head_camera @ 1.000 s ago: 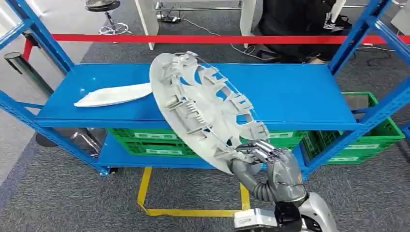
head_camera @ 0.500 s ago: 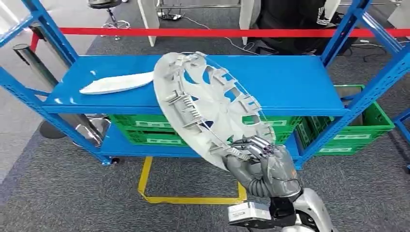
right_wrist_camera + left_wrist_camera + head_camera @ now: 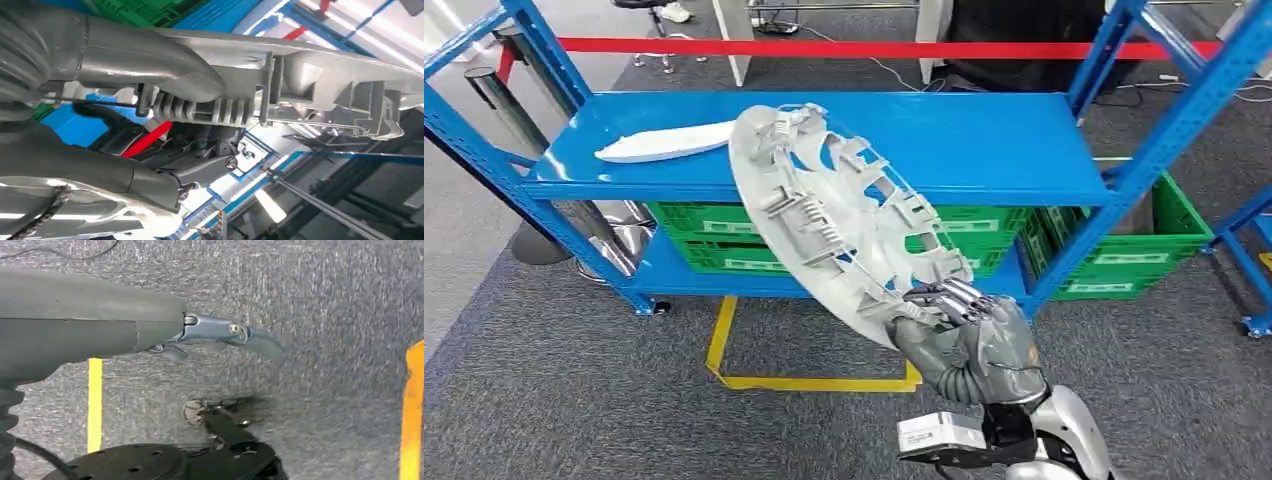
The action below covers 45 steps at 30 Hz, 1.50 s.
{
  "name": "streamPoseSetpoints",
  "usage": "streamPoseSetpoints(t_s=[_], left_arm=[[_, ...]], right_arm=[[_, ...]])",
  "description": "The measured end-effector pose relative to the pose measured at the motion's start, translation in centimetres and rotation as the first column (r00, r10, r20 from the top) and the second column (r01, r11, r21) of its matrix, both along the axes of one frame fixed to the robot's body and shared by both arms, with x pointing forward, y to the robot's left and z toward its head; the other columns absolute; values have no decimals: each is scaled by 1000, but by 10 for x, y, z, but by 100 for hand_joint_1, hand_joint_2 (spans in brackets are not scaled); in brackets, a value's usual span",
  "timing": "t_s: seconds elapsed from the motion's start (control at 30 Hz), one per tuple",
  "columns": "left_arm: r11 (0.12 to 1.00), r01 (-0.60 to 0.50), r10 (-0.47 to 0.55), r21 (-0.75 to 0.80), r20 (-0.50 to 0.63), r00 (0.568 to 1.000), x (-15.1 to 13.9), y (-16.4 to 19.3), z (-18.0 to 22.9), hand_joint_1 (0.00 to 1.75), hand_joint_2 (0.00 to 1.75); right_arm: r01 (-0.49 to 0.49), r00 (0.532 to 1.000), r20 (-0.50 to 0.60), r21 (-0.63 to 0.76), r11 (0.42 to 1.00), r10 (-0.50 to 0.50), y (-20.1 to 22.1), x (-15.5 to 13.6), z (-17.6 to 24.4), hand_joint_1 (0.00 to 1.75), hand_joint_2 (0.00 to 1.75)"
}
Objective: Take the parts from the cabinet and place them on the table.
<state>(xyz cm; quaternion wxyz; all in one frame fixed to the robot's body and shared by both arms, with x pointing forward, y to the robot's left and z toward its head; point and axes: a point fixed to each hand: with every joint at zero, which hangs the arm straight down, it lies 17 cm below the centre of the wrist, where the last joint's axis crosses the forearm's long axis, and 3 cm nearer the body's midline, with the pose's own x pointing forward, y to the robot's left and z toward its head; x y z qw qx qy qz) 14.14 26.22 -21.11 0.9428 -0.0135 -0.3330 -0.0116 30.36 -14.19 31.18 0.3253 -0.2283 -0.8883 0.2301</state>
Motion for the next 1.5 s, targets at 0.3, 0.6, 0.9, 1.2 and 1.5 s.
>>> streamPoseSetpoints(t_s=[0.3, 0.6, 0.9, 1.2, 1.5], left_arm=[[1000, -4, 4, 0, -1, 1000, 0, 1, 0, 0, 175], [1000, -9, 9, 9, 3, 1000, 4, 4, 1, 0, 175], [999, 2, -3, 34, 20, 1000, 13, 2, 3, 0, 175], [999, 14, -14, 32, 23, 1000, 13, 0, 3, 0, 175], [1000, 10, -11, 26, 22, 1000, 6, 1, 2, 0, 175]], right_arm=[[3, 1000, -7, -11, 1000, -3, 1, 4, -3, 175, 175], [8, 1000, -6, -16, 1000, -8, 1, 5, -4, 175, 175], [33, 999, -22, -18, 999, -33, -10, 7, -10, 175, 175], [34, 999, -26, -20, 999, -35, -11, 6, -12, 175, 175], [25, 999, -28, -43, 999, -26, -9, 5, -15, 175, 175]])
